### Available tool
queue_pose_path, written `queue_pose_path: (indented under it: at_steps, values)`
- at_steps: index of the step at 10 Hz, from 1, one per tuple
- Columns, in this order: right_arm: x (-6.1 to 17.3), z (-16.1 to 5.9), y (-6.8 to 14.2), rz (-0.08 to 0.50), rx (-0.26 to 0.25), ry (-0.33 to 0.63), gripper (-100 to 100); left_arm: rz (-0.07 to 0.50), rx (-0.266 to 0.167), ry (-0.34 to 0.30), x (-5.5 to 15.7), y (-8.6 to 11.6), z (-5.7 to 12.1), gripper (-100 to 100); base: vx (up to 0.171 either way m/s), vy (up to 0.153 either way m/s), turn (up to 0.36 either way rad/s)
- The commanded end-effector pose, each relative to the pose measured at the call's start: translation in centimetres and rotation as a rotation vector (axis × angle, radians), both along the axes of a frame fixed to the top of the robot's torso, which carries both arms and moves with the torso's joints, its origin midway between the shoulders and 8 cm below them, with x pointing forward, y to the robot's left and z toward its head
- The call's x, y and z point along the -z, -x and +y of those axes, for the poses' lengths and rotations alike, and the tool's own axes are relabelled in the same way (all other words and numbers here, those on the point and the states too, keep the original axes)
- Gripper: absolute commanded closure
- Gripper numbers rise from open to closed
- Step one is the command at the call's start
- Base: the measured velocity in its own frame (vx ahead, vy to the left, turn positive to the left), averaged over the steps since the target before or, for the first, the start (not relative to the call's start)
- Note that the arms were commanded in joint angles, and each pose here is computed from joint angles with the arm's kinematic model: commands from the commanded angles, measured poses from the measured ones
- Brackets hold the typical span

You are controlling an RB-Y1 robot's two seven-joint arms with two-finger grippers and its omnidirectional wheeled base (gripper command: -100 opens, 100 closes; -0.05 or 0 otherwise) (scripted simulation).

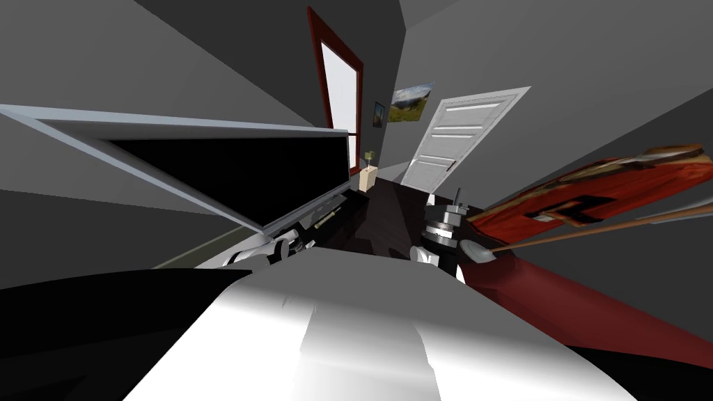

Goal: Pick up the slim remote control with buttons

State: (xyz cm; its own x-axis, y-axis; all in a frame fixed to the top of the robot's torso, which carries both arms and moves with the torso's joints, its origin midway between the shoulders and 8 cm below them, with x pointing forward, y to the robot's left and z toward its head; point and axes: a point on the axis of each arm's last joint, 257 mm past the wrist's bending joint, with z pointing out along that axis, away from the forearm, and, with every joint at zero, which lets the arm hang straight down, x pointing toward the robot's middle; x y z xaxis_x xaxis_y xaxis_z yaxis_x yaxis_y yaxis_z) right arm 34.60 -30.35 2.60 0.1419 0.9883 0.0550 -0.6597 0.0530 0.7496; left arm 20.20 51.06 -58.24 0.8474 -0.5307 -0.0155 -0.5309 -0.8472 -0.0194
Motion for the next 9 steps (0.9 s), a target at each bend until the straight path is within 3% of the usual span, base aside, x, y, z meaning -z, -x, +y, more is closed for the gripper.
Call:
queue_pose_path:
  at_steps: [1, 2, 4, 7, 8, 9]
  values:
    - [0.0, 0.0, 0.0, 0.000, 0.000, 0.000, 0, 0.000, 0.000, 0.000, 0.0, 0.0, 0.0, 0, 0.000, 0.000, 0.000]
    - [0.0, 0.0, 0.0, 0.000, 0.000, 0.000, 0, -0.003, 0.006, -0.001, 0.9, 0.3, -1.0, -100, 0.012, 0.039, 0.046]
    - [0.0, 0.0, 0.0, 0.000, 0.000, 0.000, 0, -0.007, 0.013, -0.001, 1.8, 0.6, -2.1, -100, 0.016, 0.038, 0.009]
    - [0.0, 0.0, 0.0, 0.000, 0.000, 0.000, 0, -0.010, 0.013, -0.002, 1.7, 0.4, -2.0, -100, 0.001, -0.001, 0.004]
    - [0.0, 0.0, 0.0, 0.000, 0.000, 0.000, 0, -0.010, 0.014, -0.003, 1.7, 0.4, -2.0, 100, 0.000, 0.000, 0.000]
    - [0.0, 0.0, 0.0, 0.000, 0.000, 0.000, 0, -0.013, 0.014, -0.006, 1.6, 0.3, -1.8, 100, 0.000, 0.000, 0.000]
